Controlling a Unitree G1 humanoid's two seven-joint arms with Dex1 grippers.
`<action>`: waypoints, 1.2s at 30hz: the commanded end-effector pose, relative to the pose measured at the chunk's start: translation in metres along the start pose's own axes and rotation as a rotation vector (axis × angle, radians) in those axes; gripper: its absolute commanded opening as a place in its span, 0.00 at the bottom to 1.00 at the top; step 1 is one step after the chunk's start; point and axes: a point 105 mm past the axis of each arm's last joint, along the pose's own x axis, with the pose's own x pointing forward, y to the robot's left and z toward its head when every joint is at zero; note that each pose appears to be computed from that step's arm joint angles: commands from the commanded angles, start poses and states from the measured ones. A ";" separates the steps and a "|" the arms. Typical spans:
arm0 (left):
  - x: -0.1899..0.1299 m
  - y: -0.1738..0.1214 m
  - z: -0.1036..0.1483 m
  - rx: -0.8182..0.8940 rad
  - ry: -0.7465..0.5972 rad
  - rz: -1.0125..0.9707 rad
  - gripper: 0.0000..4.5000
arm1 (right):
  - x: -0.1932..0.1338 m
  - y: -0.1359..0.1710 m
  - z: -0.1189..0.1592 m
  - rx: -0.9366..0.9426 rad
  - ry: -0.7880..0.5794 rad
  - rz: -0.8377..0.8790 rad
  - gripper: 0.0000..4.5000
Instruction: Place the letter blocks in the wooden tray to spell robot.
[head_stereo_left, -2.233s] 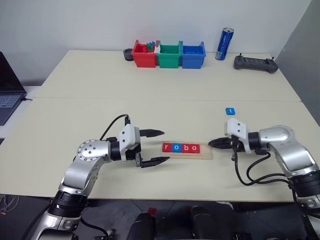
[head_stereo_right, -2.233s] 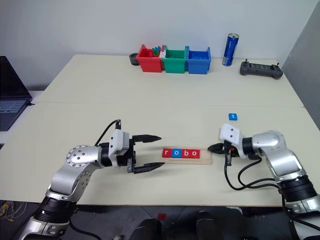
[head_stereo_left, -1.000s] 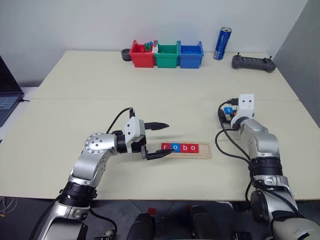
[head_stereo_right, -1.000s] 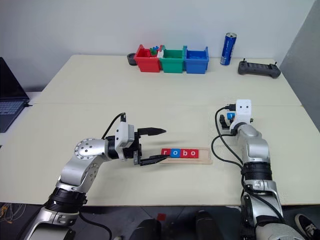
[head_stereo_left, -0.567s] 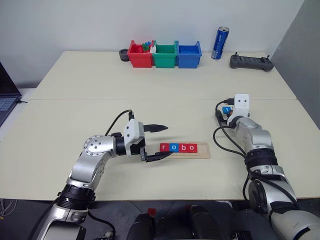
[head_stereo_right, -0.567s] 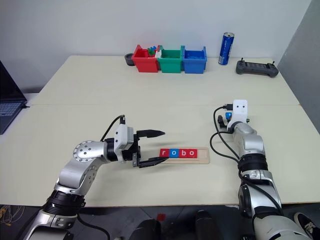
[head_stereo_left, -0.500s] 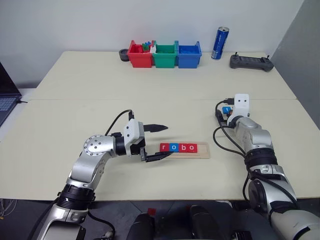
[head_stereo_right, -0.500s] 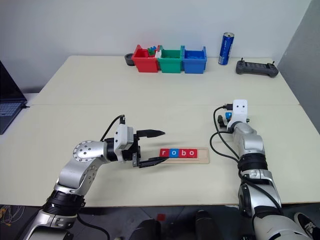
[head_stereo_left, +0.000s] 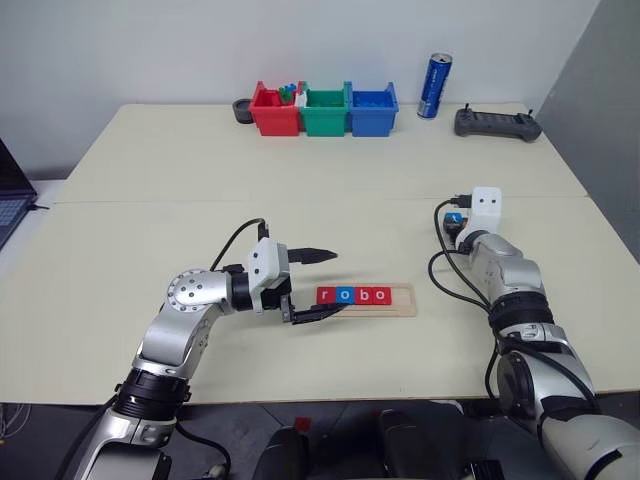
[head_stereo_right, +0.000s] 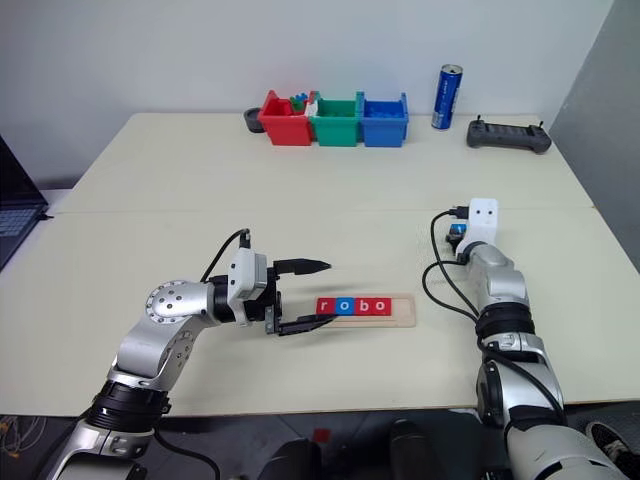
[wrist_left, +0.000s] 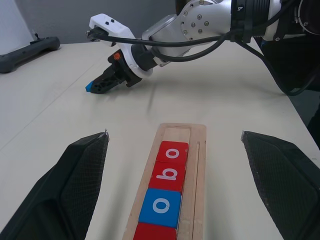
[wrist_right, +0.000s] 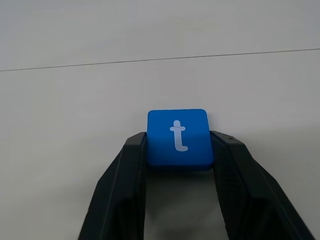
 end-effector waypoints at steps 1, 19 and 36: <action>-0.002 0.000 0.009 0.035 -0.015 0.004 1.00 | 0.001 0.002 0.007 0.008 -0.019 0.005 0.33; -0.005 -0.009 0.007 0.023 -0.018 -0.009 1.00 | -0.142 0.014 -0.012 -0.098 0.124 0.064 0.33; 0.001 -0.007 0.010 0.024 -0.027 -0.040 1.00 | -0.160 0.023 -0.059 -0.016 0.295 0.015 0.49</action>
